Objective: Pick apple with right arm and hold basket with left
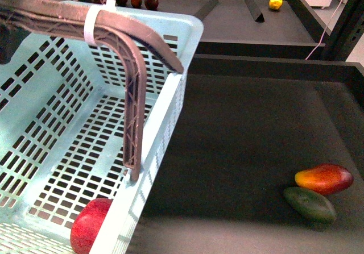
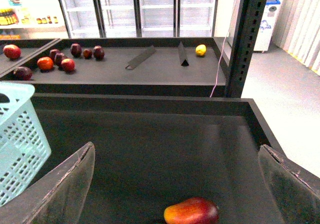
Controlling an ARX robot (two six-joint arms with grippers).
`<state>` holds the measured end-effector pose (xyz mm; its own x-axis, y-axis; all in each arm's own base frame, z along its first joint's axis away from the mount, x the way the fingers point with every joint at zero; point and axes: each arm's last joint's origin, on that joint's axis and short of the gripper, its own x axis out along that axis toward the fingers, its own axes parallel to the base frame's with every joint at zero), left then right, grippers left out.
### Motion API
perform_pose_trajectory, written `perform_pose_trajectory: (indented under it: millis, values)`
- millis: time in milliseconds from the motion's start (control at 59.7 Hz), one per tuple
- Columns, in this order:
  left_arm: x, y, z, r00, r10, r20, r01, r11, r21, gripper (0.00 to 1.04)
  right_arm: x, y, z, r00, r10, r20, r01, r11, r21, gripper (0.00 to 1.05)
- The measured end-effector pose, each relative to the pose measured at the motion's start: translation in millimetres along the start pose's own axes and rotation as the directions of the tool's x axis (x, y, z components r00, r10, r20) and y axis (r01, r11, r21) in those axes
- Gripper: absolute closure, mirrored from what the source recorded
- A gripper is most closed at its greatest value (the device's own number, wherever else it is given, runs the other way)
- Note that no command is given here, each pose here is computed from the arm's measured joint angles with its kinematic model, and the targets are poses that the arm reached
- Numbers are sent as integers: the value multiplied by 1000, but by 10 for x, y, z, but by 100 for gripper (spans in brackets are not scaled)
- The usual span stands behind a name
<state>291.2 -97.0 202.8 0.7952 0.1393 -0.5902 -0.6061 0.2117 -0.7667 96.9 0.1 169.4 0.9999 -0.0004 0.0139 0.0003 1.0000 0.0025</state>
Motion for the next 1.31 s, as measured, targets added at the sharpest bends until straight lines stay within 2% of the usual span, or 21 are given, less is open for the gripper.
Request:
perform_pose_trajectory:
  millis: [151, 369, 570, 1089, 1123, 1307]
  values:
    - [222, 79, 46, 998, 67, 14, -67, 998, -9, 88, 0, 0, 0, 1000, 0, 0, 0, 1000, 0, 9]
    - [299, 172, 139, 993, 107, 48, -104, 993, -56, 88, 0, 0, 0, 1000, -1, 0, 1, 1000, 0, 9]
    - [381, 370, 121, 972, 230, 50, -226, 971, -74, 88, 0, 0, 0, 1000, 0, 0, 0, 1000, 0, 9]
    - [253, 380, 34, 940, 339, 45, -337, 940, -47, 88, 0, 0, 0, 1000, 0, 0, 0, 1000, 0, 9]
    - [218, 370, 36, 939, 341, 41, -339, 939, -51, 85, 0, 0, 0, 1000, 0, 0, 0, 1000, 0, 9]
    - [6, 271, 37, 956, 291, 32, -290, 956, -44, 52, 0, 0, 0, 1000, 0, 0, 0, 1000, 0, 9]
